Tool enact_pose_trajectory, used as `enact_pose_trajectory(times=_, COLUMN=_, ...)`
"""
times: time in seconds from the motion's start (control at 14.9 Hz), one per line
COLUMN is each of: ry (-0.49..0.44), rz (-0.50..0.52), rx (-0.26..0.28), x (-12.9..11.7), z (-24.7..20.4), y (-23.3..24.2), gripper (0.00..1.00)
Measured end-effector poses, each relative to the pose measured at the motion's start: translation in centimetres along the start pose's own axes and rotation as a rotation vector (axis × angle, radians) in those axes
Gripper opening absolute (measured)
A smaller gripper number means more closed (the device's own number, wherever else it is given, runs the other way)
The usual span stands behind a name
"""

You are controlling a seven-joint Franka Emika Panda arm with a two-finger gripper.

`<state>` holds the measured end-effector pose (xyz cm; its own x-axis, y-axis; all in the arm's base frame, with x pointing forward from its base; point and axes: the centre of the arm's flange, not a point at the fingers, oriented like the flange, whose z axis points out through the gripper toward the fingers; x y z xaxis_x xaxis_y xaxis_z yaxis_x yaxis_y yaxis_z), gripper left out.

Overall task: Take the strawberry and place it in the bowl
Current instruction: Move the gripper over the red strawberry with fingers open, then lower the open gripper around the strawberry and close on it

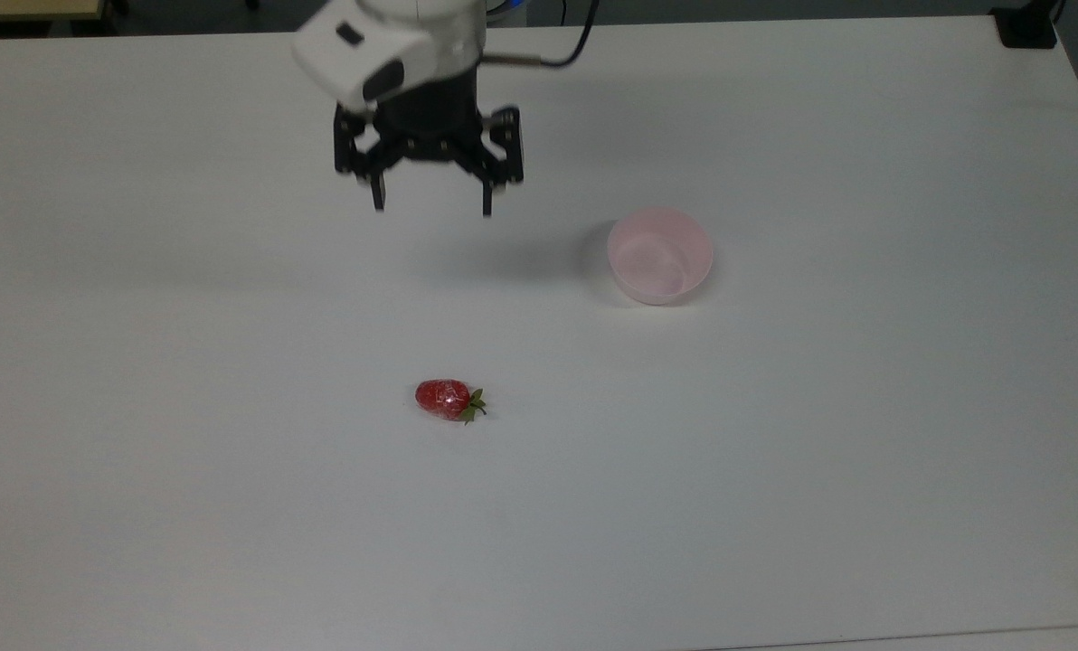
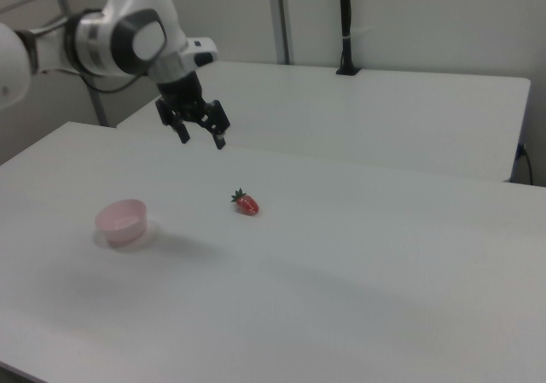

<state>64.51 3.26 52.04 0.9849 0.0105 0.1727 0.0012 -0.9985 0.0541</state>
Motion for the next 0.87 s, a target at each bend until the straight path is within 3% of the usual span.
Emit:
enact_pose_trajectory(times=0.4, ry=0.133, rz=-0.015, rx=0.011, x=4.4, z=7.6, y=-1.5, gripper=1.0)
enact_pose_trajectory(times=0.87, ry=0.064, rz=-0.173, rx=-0.009, x=4.2, z=13.9, y=-3.4, gripper=1.0)
